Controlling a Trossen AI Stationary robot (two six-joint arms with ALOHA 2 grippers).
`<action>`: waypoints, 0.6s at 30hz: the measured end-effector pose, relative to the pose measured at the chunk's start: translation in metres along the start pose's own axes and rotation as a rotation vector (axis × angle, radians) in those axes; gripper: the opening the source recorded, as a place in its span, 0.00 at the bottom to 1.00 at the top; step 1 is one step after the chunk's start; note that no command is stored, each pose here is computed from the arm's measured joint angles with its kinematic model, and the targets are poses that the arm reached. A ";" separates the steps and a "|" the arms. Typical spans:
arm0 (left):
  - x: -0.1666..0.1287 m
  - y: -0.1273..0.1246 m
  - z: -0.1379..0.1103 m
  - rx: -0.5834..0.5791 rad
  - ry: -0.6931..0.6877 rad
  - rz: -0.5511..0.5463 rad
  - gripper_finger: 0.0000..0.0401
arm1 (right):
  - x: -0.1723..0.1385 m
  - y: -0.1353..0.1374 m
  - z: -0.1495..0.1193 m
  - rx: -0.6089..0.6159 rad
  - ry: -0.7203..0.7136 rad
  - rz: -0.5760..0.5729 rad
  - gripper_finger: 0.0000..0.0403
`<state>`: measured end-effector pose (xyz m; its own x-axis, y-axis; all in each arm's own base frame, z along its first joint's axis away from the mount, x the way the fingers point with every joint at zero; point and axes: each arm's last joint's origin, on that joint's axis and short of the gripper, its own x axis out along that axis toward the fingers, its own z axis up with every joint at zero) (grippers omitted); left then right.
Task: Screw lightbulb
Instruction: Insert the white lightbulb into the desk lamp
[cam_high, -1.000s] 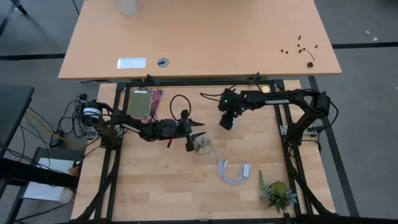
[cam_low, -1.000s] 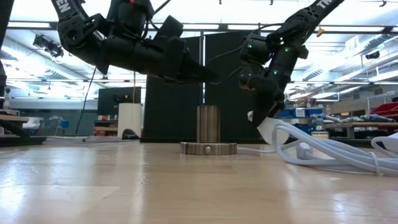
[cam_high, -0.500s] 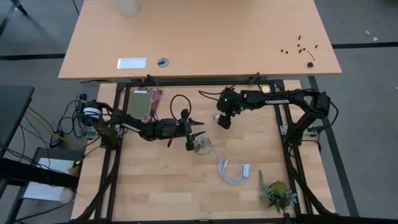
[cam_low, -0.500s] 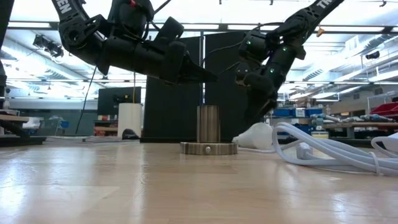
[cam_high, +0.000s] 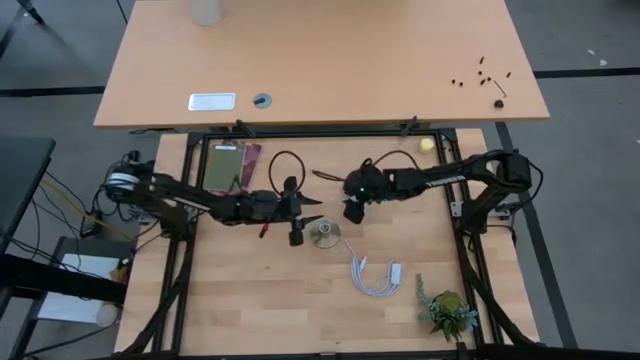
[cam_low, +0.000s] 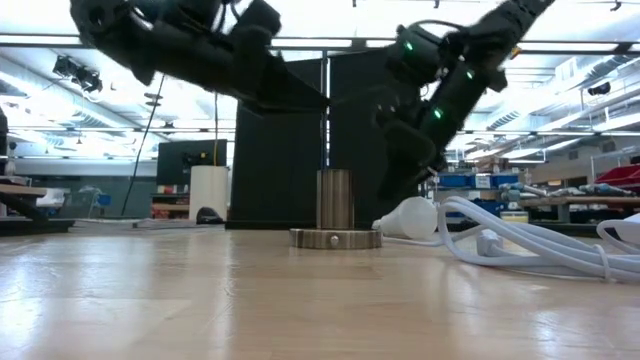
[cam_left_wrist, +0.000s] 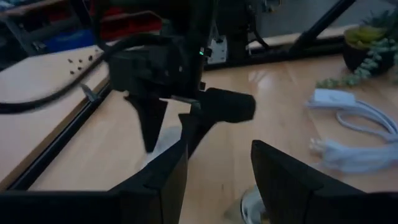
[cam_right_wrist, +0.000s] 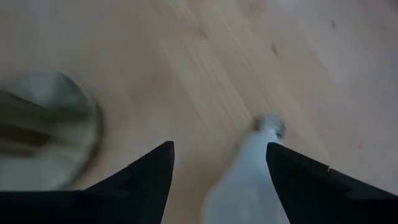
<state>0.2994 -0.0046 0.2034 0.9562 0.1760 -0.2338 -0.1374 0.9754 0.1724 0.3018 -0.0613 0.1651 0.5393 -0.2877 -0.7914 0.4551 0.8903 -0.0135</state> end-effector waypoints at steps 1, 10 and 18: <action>-0.005 0.002 0.003 0.002 0.010 -0.002 0.45 | 0.002 -0.001 -0.005 0.016 -0.017 0.002 0.65; -0.045 0.014 0.030 0.003 0.010 -0.002 0.45 | 0.014 -0.009 -0.037 0.054 -0.115 -0.032 0.67; -0.047 0.014 0.027 -0.015 0.055 -0.008 0.45 | 0.017 -0.012 -0.050 0.117 -0.115 -0.051 0.67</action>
<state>0.2596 -0.0031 0.2422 0.9416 0.1747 -0.2879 -0.1338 0.9786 0.1562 0.2698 -0.0590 0.1211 0.5877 -0.3763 -0.7163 0.5599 0.8282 0.0243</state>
